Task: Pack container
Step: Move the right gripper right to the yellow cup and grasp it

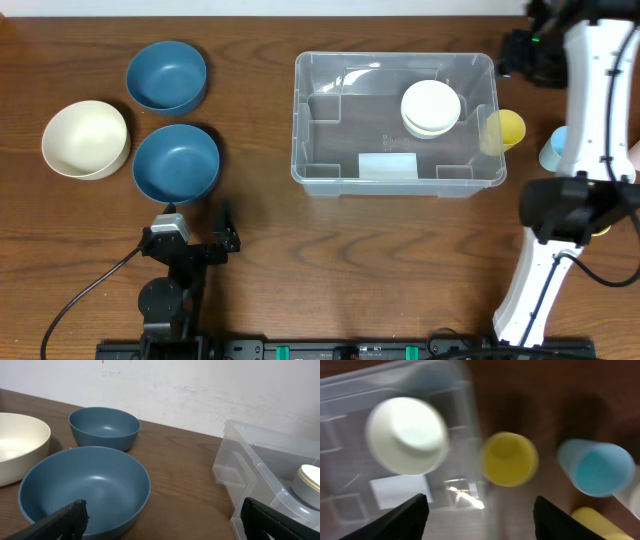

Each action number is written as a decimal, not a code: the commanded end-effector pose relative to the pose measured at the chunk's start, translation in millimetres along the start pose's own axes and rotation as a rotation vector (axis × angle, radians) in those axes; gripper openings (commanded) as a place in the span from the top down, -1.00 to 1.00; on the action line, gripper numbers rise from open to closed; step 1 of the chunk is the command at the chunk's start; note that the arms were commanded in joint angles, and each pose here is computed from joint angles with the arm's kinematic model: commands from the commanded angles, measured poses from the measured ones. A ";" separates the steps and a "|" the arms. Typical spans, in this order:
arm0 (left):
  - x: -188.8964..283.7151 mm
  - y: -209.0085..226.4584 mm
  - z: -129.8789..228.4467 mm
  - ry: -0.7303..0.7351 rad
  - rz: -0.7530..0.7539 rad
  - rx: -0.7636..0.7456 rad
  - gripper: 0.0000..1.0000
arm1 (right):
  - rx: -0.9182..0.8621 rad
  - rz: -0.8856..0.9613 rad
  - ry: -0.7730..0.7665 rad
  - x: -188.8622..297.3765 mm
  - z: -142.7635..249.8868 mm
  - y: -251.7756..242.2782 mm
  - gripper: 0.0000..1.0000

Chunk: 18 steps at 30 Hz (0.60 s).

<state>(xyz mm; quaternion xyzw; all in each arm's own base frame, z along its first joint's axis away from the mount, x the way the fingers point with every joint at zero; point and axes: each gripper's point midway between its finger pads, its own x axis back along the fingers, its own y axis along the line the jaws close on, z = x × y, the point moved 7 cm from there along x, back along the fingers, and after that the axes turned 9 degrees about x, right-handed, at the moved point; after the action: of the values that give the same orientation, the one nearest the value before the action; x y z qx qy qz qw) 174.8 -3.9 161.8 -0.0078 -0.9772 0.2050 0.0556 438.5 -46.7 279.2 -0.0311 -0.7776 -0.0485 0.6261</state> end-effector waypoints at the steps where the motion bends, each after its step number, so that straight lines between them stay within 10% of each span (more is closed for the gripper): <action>1: -1.5 5.6 11.8 0.038 -0.019 0.011 -0.96 | -0.089 0.017 0.045 -5.2 8.2 -32.4 -0.38; 18: -1.5 5.6 11.8 0.037 -0.019 0.011 -0.96 | -0.060 0.012 0.163 -77.3 17.0 -47.4 -0.25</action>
<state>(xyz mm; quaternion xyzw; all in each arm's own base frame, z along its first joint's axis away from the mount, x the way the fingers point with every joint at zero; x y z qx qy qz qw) 174.8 -3.9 161.8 -0.0078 -0.9772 0.2050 0.0556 433.7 -97.6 199.4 -0.0639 -0.7195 -0.0814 0.6868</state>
